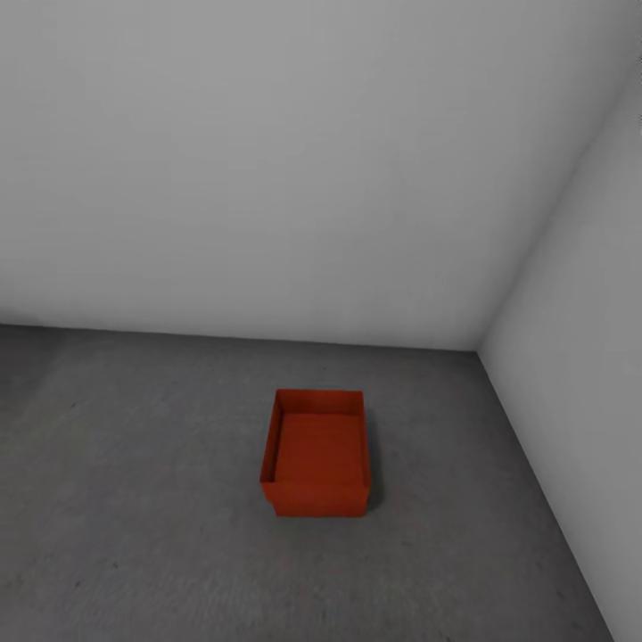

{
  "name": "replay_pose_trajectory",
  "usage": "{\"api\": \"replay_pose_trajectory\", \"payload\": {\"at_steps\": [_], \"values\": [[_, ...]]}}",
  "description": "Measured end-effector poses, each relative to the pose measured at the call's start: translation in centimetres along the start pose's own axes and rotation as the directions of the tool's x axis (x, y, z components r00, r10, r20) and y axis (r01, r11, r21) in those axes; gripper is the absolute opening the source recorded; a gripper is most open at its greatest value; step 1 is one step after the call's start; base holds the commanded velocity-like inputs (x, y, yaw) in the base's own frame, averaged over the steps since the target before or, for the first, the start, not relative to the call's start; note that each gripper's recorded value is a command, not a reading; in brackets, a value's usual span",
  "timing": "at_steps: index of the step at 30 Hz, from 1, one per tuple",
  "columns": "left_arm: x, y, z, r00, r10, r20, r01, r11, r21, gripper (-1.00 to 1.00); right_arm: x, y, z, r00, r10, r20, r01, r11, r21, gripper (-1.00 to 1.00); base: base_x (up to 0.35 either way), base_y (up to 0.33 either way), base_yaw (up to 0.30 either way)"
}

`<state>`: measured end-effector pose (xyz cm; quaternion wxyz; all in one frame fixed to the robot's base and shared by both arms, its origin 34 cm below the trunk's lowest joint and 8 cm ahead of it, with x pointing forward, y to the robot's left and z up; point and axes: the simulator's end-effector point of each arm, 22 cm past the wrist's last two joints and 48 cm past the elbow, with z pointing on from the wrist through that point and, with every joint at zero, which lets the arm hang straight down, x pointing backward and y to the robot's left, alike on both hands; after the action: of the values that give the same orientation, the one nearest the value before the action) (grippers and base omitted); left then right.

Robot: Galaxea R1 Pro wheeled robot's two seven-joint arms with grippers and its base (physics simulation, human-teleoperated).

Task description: Move the two storage containers from the living room to the garage. In the garage, place one container on the floor and stack the other container on top of it (either order is fine).

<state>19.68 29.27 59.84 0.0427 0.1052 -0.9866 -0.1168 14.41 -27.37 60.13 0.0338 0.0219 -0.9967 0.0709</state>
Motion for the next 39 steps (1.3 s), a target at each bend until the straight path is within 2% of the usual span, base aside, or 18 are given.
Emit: {"api": "replay_pose_trajectory", "payload": {"at_steps": [13,22,39], "values": [[-0.8,-0.1,-0.3,1.0,-0.005,0.02,0.004,1.0,0.005,1.0,-0.7,0.1,-0.2,1.0,0.003,0.017,-0.003,1.0,-0.002,1.0,0.0,0.0,0.001],[-1.3,-0.2,-0.5,0.999,-0.008,0.033,0.007,1.0,0.008,1.0,1.2,0.3,-0.4,1.0,-0.003,0.003,0.003,1.0,-0.004,1.0,0.0,0.0,0.0],[-2.3,-0.3,-0.8,0.998,-0.014,0.058,0.013,1.0,0.014,1.0,0.4,0.3,-0.6,1.0,0.003,0.028,-0.003,1.0,-0.004,1.0,0.0,0.0,0.0]]}}
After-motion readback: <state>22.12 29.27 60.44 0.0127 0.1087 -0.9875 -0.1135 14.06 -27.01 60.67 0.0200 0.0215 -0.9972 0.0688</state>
